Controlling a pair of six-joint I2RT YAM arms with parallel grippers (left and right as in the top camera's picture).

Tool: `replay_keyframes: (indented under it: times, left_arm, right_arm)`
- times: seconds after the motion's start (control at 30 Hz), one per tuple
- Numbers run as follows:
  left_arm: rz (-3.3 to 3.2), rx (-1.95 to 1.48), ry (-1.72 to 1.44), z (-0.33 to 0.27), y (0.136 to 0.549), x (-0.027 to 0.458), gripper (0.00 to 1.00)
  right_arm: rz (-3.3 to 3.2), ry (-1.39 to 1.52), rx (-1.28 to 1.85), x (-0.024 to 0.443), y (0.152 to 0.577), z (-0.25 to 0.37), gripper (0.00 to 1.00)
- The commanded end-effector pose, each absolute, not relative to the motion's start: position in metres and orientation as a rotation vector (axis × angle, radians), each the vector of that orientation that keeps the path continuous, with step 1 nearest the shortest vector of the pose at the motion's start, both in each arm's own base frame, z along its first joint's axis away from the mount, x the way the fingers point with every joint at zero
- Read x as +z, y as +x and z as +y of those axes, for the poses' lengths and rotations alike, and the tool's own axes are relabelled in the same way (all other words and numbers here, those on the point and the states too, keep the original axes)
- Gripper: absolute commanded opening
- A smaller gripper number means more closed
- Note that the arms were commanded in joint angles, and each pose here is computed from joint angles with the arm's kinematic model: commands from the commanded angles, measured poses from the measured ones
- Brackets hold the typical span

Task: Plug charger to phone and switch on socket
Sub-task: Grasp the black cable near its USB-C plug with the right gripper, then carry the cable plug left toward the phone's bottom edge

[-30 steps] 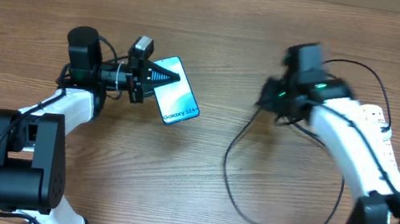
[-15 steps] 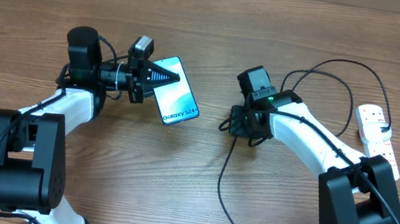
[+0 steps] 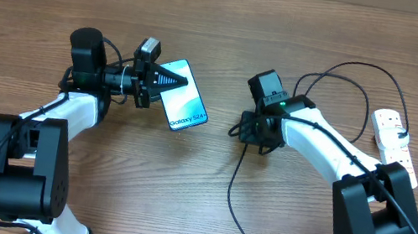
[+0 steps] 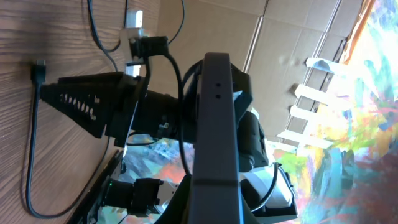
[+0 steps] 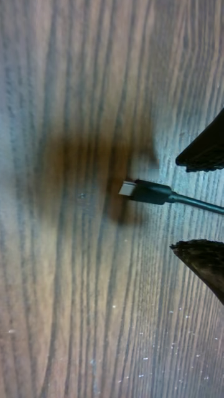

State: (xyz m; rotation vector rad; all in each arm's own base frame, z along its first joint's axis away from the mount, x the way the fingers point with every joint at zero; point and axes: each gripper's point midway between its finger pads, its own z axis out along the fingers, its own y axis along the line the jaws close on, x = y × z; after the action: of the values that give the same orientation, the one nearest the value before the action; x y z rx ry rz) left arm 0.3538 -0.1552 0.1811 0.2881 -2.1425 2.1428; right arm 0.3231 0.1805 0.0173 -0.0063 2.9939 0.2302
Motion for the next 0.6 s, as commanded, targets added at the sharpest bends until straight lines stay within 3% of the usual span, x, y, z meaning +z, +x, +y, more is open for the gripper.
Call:
replay_keyframes:
  times: [0.0,0.4,0.57]
  left_arm:
    - [-2.148,2.162,0.206,-0.156,0.355,0.188,0.04]
    - [-2.148,2.162,0.207,-0.156,0.355,0.188,0.04]
    - [-2.148,2.162,0.207,-0.156,0.355,0.188,0.04]
  right_arm:
    - [3.023,0.011,0.258,0.009,0.313,0.181,0.38]
    - [2.988,0.046,0.29,-0.009,0.311,0.181,0.38]
    - [2.99,0.046,0.288,-0.01,0.311,0.181,0.2]
